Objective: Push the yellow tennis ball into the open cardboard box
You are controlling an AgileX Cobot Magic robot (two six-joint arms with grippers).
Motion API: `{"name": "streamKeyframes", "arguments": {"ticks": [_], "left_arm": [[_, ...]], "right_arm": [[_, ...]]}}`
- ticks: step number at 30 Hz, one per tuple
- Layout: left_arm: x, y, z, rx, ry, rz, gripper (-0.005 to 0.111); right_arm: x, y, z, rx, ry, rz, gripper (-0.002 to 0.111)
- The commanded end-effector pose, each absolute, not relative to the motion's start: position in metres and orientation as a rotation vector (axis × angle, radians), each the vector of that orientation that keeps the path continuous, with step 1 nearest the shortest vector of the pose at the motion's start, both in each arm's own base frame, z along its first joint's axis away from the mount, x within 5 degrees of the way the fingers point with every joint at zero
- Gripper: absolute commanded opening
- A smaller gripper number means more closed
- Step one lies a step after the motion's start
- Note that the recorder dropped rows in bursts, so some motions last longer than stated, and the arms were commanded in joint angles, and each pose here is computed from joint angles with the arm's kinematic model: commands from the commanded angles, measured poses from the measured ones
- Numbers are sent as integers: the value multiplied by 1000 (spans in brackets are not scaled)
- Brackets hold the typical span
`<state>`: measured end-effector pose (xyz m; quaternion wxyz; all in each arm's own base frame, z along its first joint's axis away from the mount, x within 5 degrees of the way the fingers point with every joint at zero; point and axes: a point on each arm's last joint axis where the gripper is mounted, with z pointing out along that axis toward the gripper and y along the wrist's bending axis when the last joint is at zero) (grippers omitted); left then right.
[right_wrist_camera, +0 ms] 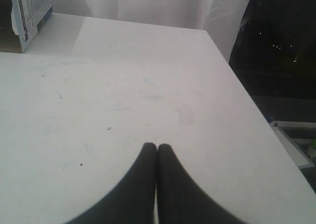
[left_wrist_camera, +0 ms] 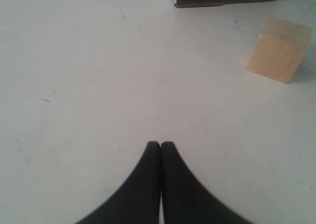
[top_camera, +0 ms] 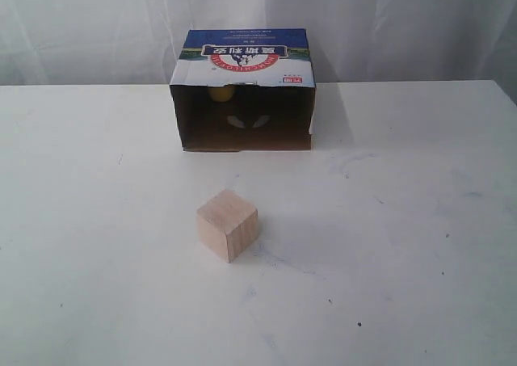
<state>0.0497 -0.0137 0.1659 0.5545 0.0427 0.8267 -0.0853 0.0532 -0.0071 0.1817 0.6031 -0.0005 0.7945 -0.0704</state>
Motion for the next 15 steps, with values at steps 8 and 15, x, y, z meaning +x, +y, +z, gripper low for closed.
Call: {"name": "streamKeyframes", "arguments": {"ticks": [8, 15], "left_arm": [[50, -14, 165, 96, 1948, -217, 0], [50, -11, 165, 31, 1950, -174, 0]], "right_arm": [[53, -7, 182, -2, 1838, -175, 0], [53, -7, 182, -2, 1838, -175, 0]]}}
